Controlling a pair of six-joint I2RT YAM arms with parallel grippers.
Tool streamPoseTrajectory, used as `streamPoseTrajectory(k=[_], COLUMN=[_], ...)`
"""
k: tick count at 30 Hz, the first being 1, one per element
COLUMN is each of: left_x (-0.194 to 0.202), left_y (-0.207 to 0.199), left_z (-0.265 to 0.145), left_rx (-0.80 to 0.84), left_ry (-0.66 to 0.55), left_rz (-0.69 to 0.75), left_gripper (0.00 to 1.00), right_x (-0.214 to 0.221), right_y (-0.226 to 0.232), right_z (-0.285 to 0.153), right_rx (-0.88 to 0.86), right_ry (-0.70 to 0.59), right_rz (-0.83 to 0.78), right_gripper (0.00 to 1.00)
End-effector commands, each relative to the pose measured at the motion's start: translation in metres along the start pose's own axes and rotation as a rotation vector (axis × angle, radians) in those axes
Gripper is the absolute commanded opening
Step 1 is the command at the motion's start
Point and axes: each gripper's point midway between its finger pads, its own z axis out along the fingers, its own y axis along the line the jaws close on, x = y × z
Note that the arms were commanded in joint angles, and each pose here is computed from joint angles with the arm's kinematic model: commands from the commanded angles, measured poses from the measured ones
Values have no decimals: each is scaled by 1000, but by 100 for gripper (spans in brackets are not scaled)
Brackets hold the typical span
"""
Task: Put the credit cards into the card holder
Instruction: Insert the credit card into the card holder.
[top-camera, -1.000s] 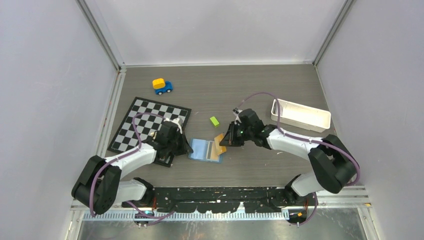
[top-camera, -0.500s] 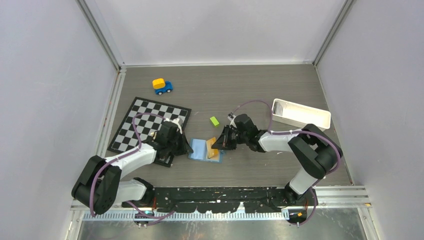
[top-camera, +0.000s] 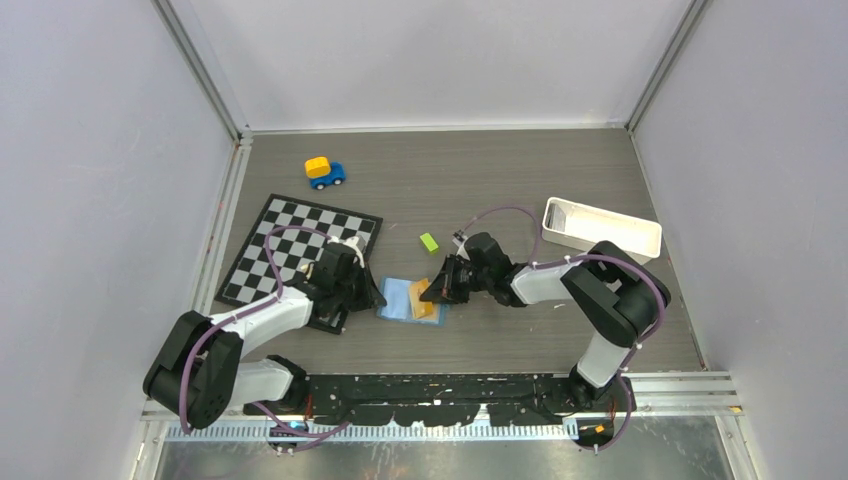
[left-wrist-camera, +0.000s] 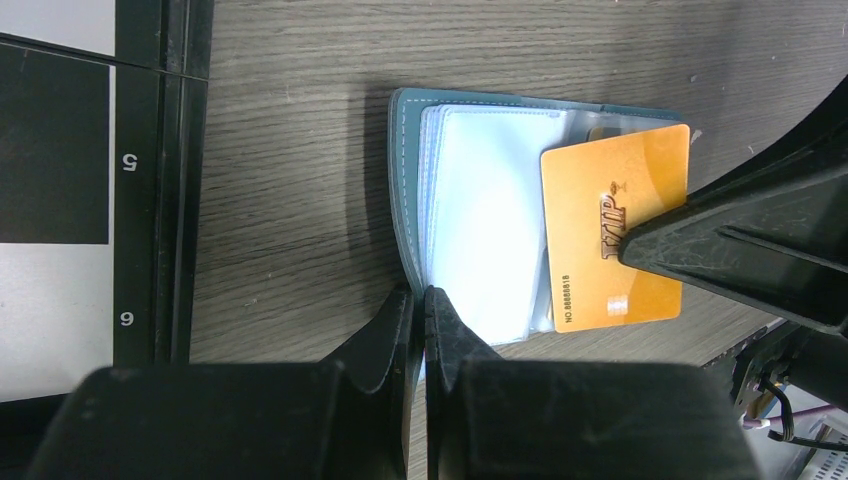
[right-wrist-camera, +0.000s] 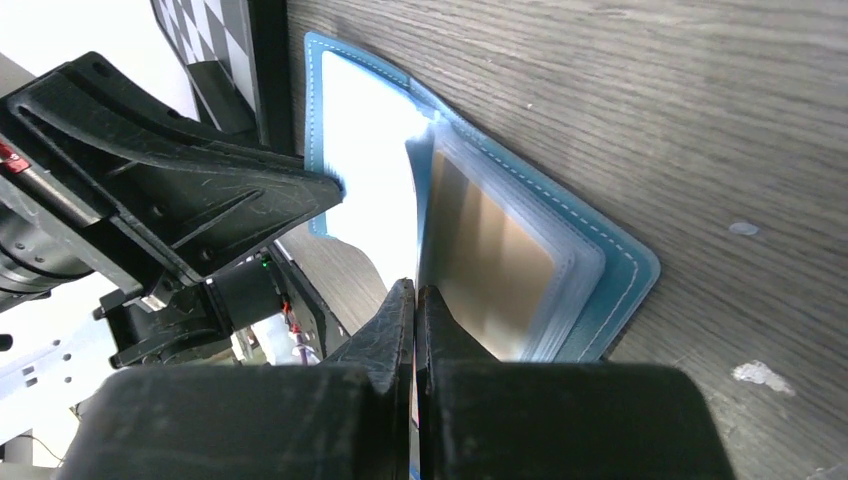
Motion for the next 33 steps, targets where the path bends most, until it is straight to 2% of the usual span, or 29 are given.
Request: streamPoseTrajectory(k=[1, 19, 25, 33], left_x=[3, 3, 2, 2], left_y=[2, -1, -2, -3], left_z=[1, 1, -1, 0], left_rx=[1, 13, 18, 24], left_ry=[8, 12, 8, 10], left_rz=[-6, -5, -1, -1], left_gripper=[0, 0, 0, 0], right_x=[-1, 2, 2, -2], right_y=[3, -15, -23, -30], right_z=[5, 11, 17, 21], right_rx=[-22, 34, 59, 90], right_ry=[-13, -23, -18, -45], right_rz=[-5, 32, 43, 71], right_gripper=[1, 1, 8, 8])
